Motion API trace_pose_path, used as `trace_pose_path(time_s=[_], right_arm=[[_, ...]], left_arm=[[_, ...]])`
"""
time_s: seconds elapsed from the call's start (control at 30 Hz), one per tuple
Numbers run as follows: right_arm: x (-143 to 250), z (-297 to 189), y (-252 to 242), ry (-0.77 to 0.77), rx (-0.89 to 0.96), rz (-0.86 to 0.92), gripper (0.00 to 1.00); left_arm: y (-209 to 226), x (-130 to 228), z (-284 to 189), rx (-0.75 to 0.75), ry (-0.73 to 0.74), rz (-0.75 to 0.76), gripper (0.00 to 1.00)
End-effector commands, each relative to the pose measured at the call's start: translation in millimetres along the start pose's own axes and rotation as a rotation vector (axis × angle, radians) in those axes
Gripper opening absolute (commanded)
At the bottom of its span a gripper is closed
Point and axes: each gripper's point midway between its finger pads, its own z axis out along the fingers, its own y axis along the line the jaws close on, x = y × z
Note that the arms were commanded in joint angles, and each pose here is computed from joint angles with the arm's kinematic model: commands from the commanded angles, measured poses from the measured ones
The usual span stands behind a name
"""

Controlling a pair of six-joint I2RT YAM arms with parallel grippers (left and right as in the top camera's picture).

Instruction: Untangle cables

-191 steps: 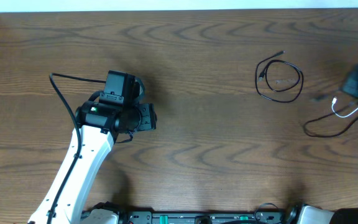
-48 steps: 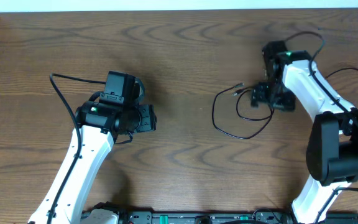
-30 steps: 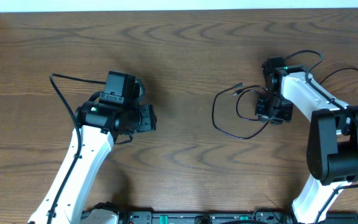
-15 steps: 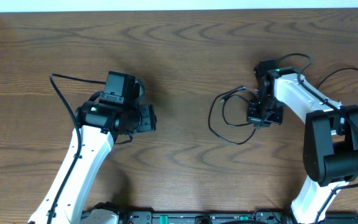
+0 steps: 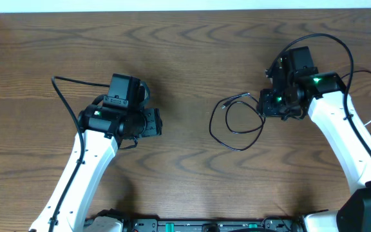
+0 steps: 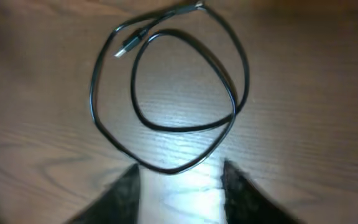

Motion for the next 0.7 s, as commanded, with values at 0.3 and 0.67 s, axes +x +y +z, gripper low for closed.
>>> trace_pose_path(time_s=[0.3,0.67], right_arm=[[9,79,-38,0.148,0.16,0.009,0.43],[31,130,-49,0.282,0.187,0.022,0.32]], left_arm=[[4,5,3,-0.015,0.015,0.003,0.59],[4,4,3,-0.015,0.014,0.004,0.59]])
